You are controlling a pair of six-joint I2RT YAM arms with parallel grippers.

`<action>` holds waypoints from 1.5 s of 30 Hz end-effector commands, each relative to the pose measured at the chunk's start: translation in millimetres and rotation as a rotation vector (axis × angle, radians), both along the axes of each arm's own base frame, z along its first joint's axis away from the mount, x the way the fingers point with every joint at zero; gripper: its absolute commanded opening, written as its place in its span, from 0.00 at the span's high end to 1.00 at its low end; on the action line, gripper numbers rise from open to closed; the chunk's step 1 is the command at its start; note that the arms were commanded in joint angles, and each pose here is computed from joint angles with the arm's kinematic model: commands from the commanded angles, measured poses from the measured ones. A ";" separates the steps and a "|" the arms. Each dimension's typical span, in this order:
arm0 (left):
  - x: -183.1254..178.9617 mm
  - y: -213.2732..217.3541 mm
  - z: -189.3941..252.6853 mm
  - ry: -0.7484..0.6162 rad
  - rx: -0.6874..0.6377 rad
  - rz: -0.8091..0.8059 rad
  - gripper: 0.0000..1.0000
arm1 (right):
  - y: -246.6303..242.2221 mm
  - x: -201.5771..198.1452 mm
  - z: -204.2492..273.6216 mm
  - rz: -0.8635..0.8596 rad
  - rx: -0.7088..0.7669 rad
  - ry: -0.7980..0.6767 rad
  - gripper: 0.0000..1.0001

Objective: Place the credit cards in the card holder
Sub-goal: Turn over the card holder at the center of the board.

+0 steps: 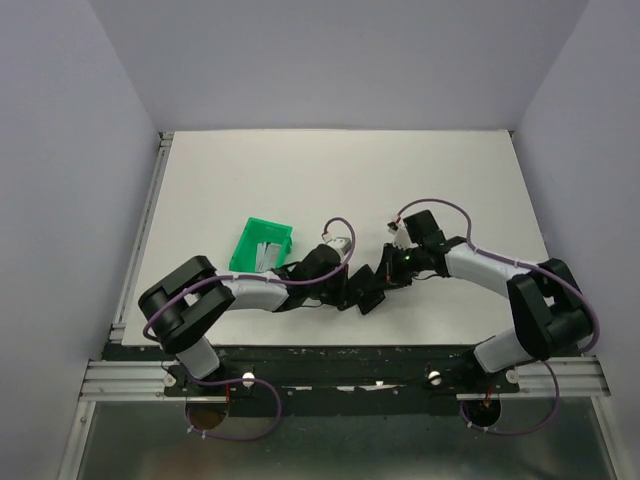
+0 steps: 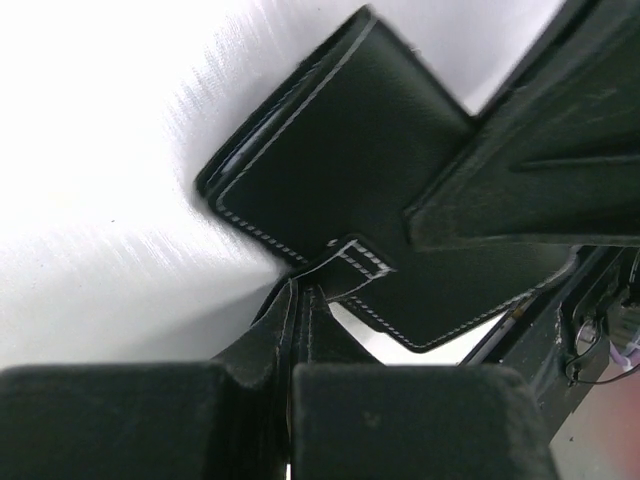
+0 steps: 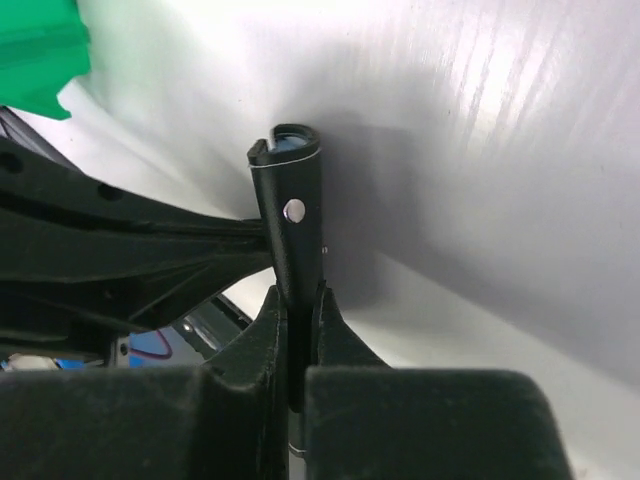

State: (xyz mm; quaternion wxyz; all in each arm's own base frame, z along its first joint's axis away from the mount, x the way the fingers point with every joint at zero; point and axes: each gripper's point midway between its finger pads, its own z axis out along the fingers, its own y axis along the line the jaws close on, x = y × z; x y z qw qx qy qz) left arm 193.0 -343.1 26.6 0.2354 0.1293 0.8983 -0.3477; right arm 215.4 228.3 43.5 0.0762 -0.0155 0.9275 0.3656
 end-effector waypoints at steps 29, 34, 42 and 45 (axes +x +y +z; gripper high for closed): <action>38.6 93.9 83.6 -0.185 0.057 0.276 0.87 | -104.1 27.6 31.6 -0.129 -1.261 -0.239 0.86; 40.4 107.6 80.7 -0.177 0.064 0.307 0.86 | -72.1 22.9 22.5 -0.085 -1.138 -0.254 0.70; 41.1 119.3 73.6 -0.162 0.088 0.326 0.85 | 1.6 13.9 31.4 -0.032 -0.671 -0.307 0.57; 42.1 117.7 77.7 -0.175 0.078 0.320 0.84 | 6.7 13.6 52.2 -0.067 -0.561 -0.366 0.57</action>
